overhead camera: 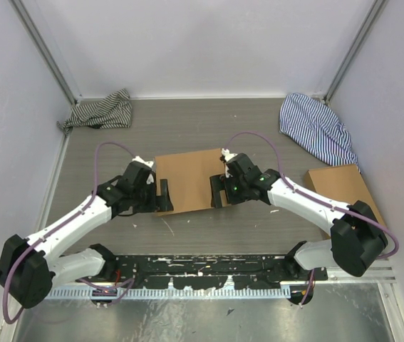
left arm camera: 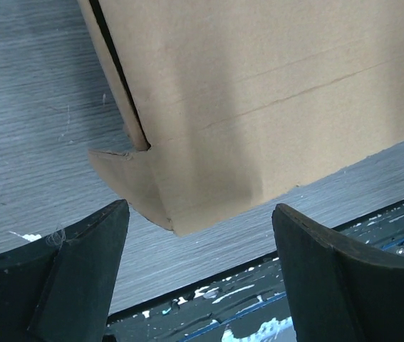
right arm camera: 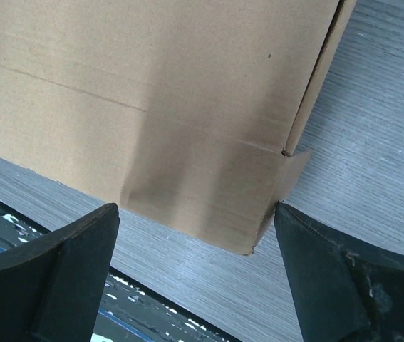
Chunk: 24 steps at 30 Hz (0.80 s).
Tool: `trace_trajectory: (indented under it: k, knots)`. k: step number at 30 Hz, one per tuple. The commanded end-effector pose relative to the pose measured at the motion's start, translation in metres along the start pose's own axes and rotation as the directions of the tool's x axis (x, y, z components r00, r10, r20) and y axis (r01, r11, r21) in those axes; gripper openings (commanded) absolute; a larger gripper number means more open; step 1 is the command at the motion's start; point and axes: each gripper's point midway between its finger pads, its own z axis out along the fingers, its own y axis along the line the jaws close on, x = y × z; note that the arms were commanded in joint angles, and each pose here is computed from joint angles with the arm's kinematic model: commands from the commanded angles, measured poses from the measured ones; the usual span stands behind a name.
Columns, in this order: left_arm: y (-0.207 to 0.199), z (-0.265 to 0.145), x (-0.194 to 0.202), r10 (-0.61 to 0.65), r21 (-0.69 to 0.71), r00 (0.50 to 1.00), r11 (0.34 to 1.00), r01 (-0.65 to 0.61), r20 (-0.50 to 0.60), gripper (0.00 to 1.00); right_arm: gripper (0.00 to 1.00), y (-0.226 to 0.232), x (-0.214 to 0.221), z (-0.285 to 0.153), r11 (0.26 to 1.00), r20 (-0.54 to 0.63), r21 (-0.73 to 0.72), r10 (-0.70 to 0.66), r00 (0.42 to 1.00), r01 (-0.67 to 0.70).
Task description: Fold the paper box
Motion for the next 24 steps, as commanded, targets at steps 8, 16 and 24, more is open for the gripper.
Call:
trace_trajectory:
  k: [8,16,24]
  knots:
    - [-0.002,0.017,0.009,0.010,0.034,1.000,0.999,-0.009,-0.029,0.80,0.90,0.023,-0.015,-0.005,0.996,0.044,-0.087,-0.022,0.999,0.026]
    - [-0.013,0.000,0.000,0.018,0.067,1.000,0.998,-0.018,-0.002,0.76,0.88,0.030,-0.018,-0.012,0.994,0.056,-0.102,-0.025,0.998,0.031]
    - [-0.019,-0.014,-0.003,0.019,0.086,1.000,0.996,-0.019,0.000,0.76,0.87,0.035,-0.019,-0.018,0.992,0.060,-0.119,-0.030,0.998,0.037]
